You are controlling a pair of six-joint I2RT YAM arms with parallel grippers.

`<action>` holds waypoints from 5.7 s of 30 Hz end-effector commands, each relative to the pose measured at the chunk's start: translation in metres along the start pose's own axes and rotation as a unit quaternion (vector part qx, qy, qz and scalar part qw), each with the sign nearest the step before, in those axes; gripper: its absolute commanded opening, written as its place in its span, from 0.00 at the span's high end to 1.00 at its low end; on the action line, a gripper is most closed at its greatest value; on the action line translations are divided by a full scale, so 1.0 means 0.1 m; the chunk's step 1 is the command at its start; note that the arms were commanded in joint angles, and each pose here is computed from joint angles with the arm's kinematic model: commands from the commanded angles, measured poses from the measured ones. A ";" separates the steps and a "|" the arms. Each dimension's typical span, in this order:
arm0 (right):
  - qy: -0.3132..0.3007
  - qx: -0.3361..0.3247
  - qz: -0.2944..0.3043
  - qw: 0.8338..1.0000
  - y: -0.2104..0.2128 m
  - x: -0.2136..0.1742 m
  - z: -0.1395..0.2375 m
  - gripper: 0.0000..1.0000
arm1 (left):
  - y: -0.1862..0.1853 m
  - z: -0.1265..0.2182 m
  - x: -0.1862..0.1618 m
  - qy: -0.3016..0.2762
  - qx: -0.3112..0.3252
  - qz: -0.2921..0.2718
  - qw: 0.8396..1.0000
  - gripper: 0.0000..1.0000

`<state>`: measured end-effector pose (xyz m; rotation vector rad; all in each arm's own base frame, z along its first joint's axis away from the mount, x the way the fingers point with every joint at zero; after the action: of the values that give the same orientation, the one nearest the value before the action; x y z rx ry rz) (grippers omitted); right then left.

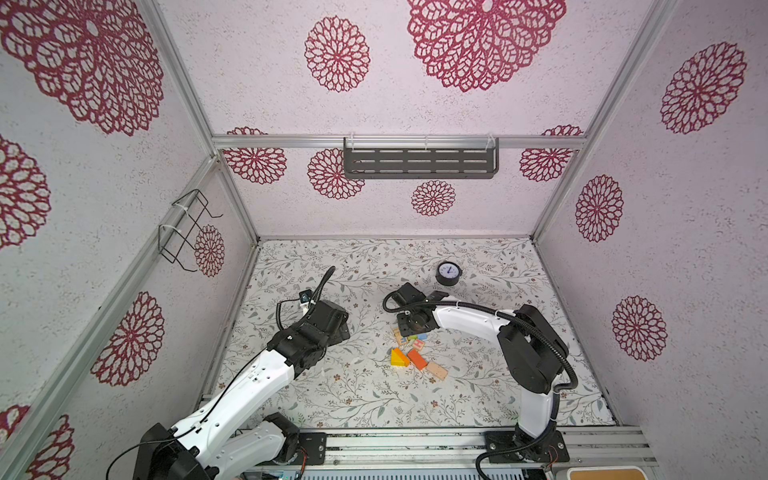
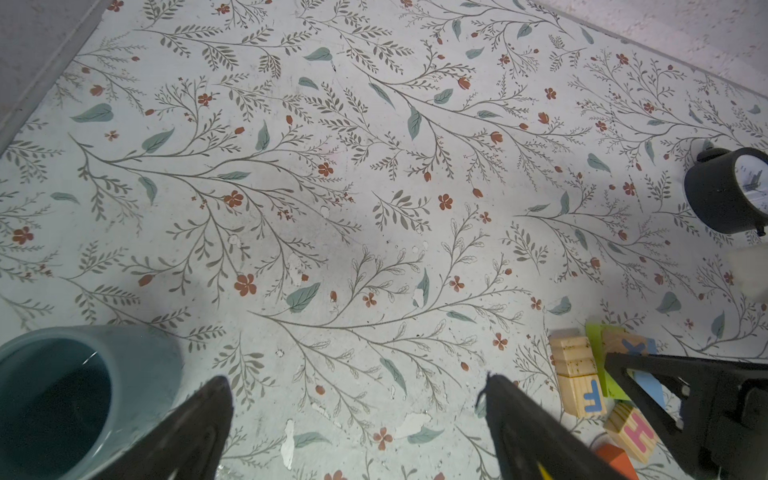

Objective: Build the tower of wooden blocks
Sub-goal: 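Close the right gripper on the wooden blue-X block and lift it, then carry the blue-X block away from the pile and set it down, then move the right gripper back to the pile and grasp the plain wooden block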

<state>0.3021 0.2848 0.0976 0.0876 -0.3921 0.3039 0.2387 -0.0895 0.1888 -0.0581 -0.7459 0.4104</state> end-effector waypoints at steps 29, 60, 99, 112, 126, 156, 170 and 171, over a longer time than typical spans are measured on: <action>-0.034 -0.018 -0.002 0.999 -0.15 0.24 0.43 0.71 | -0.28 0.01 0.17 0.010 -0.038 -0.017 0.999 0.03; -0.026 -0.017 -0.066 0.997 -0.91 0.26 0.32 0.72 | -0.61 -0.38 0.07 0.074 -0.051 -0.030 0.996 0.03; -0.012 -0.038 -0.057 0.998 -0.22 1.10 -0.58 0.61 | -0.24 -0.28 -0.02 0.075 -0.038 -0.011 0.996 0.03; -0.013 -0.028 -0.039 0.999 -0.21 1.14 -0.45 0.43 | -0.23 -0.22 0.03 0.066 -0.036 -0.014 0.997 0.03; -0.026 -0.016 0.053 0.998 0.08 0.93 0.32 0.49 | 0.02 -0.04 0.07 0.030 -0.023 0.015 0.999 0.03; 0.040 0.031 0.111 0.993 0.46 0.19 0.09 0.49 | 0.05 -0.04 -0.01 0.047 -0.027 0.025 0.998 0.03; 0.049 0.017 0.106 0.993 0.46 0.16 -0.05 0.48 | 0.02 -0.07 -0.02 0.054 -0.030 0.022 0.998 0.03; 0.049 0.018 0.106 0.993 0.46 0.15 -0.06 0.47 | 0.02 -0.07 -0.03 0.054 -0.030 0.022 0.998 0.03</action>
<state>0.3054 0.3337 0.0991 0.0754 -0.2982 0.5299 0.2396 -0.0878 0.1820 -0.1501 -0.6509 0.4087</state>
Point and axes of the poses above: each gripper's point midway between its finger pads, its own z axis back along the fingers, its own y axis along the line the jaws close on, x = y × z, the point moved 5 cm from there along z, back along the fingers, and after that the axes turned 4 degrees about z, right-handed, at the moved point
